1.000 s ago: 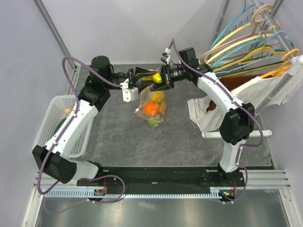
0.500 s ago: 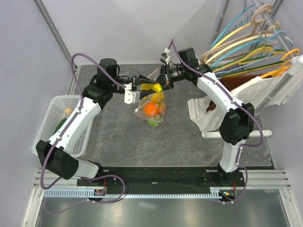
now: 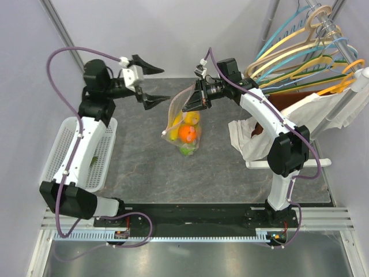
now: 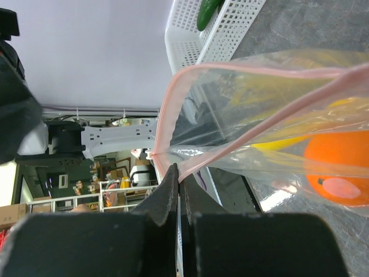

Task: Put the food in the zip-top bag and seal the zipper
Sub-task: Place the fake fruit in the zipper food storage bag, then pick up the fake vegetable from the bin.

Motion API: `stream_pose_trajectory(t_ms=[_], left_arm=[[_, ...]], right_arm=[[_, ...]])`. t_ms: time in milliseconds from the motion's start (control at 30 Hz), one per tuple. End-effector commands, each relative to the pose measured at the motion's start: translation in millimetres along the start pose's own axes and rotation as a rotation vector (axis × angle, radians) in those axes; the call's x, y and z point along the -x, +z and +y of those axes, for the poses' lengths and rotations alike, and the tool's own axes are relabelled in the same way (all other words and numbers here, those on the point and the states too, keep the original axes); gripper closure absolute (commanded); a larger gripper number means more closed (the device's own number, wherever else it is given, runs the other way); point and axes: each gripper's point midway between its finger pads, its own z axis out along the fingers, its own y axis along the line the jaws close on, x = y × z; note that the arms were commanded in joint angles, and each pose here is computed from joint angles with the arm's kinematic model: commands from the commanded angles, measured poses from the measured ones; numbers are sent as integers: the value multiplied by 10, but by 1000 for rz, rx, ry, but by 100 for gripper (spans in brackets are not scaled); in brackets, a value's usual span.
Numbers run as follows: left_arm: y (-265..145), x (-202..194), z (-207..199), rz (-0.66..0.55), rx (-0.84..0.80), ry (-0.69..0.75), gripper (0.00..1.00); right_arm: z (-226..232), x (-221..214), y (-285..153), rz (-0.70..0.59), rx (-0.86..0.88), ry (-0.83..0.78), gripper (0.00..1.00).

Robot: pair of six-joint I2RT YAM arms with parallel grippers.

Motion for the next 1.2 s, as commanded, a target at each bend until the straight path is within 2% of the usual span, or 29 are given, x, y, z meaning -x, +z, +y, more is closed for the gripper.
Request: stream_pose_trajectory(t_ms=[0, 33, 67, 100, 200, 300, 333, 433, 533, 700, 767, 833, 867, 900, 1167], left_arm=[[-555, 349, 186, 7, 202, -361, 0], [-661, 308, 205, 35, 246, -403, 0], [-846, 250, 311, 82, 367, -429, 0], [-1076, 79, 281, 199, 464, -504, 0], [-1581, -328, 304, 491, 681, -472, 0], [-2212, -889, 49, 782, 796, -576, 1], [-2353, -1030, -149, 852, 784, -653, 1], [-2876, -1494, -394, 1053, 811, -762, 3], [-3277, -1825, -657, 1141, 780, -882, 2], [-3859, -2237, -821, 1281, 796, -918, 1], [-4048, -2415, -920, 1367, 787, -947, 10], [-4230, -2584, -979, 1439, 792, -936, 14], [-4300, -2708, -1018, 1455, 781, -954, 21], [-4334, -2757, -1037, 1465, 774, -963, 23], [-4624, -3172, -1041, 1578, 731, -936, 25]], right_arm=[[430, 64, -123, -29, 66, -118, 100], [423, 65, -120, -28, 66, -119, 100], [432, 62, -123, -28, 67, -118, 100], [429, 57, -124, -27, 67, -119, 100], [399, 36, -118, -23, 64, -112, 100], [371, 31, -109, -22, 61, -108, 100], [371, 32, -109, -22, 61, -111, 100], [333, 44, -90, -21, 56, -106, 100], [302, 55, -77, -21, 52, -105, 100], [286, 46, -73, -19, 51, -104, 100], [272, 45, -69, -18, 46, -99, 100], [255, 46, -65, -19, 41, -98, 100], [251, 50, -70, -20, 41, -99, 100], [239, 41, -61, -17, 39, -99, 100], [218, 22, -60, -11, 35, -94, 100]])
